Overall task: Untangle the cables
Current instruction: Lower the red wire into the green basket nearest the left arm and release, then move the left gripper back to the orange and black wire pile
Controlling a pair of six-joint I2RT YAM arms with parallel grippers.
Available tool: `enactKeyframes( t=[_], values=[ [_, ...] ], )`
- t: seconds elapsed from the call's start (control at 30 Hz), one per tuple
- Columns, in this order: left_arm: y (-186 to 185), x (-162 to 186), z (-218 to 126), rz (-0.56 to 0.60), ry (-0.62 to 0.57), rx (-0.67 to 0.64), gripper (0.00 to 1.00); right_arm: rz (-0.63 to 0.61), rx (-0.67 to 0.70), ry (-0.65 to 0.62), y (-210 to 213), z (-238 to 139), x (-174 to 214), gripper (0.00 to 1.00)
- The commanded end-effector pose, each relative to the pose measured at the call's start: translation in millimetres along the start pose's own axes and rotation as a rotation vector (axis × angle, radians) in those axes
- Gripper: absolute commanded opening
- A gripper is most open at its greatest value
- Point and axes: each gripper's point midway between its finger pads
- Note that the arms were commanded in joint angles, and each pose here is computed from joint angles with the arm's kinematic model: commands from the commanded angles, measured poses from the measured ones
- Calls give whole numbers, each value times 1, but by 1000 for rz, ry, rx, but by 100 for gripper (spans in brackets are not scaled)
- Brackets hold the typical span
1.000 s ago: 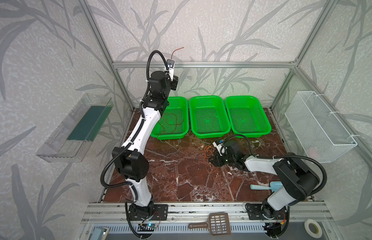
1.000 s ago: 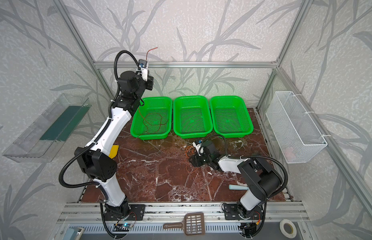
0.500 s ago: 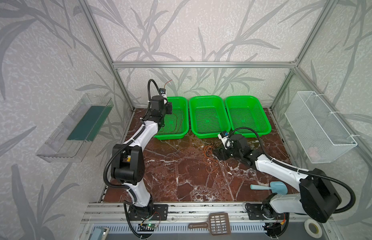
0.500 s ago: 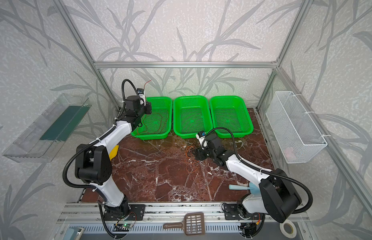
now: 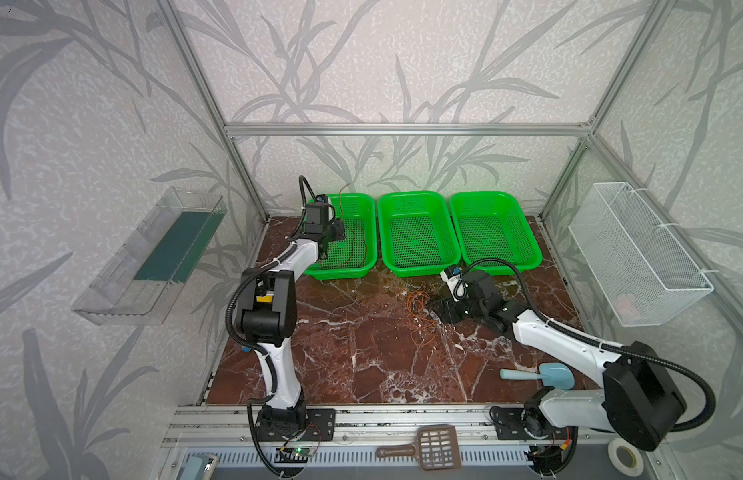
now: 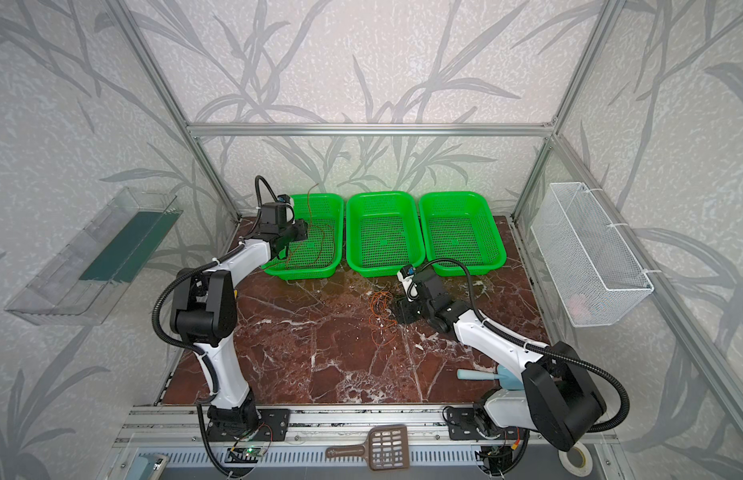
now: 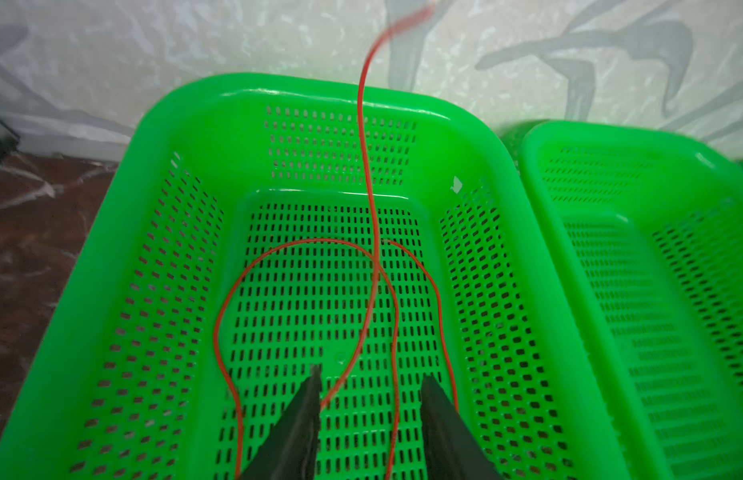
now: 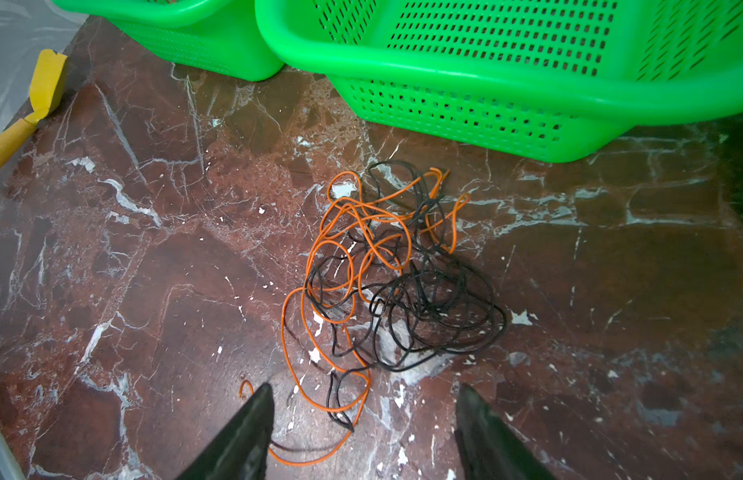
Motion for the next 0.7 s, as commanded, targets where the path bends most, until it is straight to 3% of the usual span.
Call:
enactKeyframes(
  t=[0.0, 0.2, 0.3, 0.47, 0.67],
  values=[
    [-14, -26, -14, -32, -50, 50, 57, 21, 25, 7, -7, -5, 4, 68],
    [-33, -47, -52, 29, -115, 102, 62, 42, 45, 13, -14, -6, 4, 68],
    [-51, -37, -78, 94, -129, 130, 62, 63, 55, 24, -19, -6, 5, 66],
    [-93, 13, -115, 271, -100, 177, 57, 90, 58, 67, -22, 0, 11, 63],
    [-159, 99, -148, 465, -5, 358, 51, 156, 37, 112, -26, 6, 13, 57]
  ],
)
Point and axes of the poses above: each gripper's point midway between its finger pads, its own z axis out along the fingers, its own y axis along the line the jaws close on, x = y × z
